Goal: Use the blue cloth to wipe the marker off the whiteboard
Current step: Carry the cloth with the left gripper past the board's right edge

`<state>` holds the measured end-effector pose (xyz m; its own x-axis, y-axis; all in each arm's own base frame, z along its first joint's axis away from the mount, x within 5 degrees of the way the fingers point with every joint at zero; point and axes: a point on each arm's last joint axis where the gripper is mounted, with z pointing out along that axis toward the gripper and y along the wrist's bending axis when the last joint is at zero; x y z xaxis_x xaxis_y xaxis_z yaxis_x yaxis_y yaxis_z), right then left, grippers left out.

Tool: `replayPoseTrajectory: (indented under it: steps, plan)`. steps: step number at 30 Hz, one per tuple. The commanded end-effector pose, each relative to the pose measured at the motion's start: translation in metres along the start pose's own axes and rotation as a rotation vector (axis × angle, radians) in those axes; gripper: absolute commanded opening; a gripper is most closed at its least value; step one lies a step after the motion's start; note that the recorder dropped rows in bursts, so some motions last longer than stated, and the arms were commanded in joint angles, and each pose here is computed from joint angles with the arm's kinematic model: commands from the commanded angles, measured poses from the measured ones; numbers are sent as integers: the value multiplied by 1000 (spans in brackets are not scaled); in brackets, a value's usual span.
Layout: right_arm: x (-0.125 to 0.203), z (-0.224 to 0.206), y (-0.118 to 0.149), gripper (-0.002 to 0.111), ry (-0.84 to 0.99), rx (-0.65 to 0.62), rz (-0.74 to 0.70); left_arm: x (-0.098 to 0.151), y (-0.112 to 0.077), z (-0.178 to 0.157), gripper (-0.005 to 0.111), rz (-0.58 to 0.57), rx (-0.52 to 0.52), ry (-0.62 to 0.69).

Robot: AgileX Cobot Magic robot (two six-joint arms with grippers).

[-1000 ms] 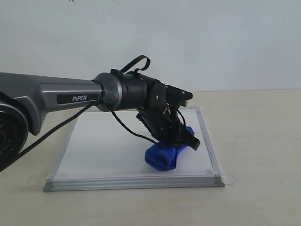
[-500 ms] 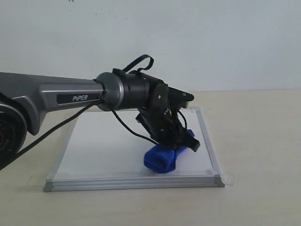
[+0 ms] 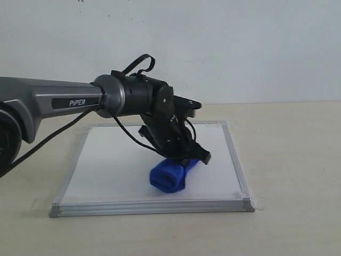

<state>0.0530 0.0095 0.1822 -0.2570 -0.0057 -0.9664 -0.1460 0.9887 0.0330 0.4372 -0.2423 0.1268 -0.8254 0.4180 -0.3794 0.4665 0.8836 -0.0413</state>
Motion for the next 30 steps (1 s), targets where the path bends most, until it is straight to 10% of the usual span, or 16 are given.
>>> replayPoseTrajectory:
  steps: [1, 30]
  plan:
    - [-1, 0, 0, 0, -13, 2, 0, 3, -50, 0, 4, -43, 199, -5]
    - [-1, 0, 0, 0, -13, 2, 0, -45, -56, -23, 4, -690, 526, -400]
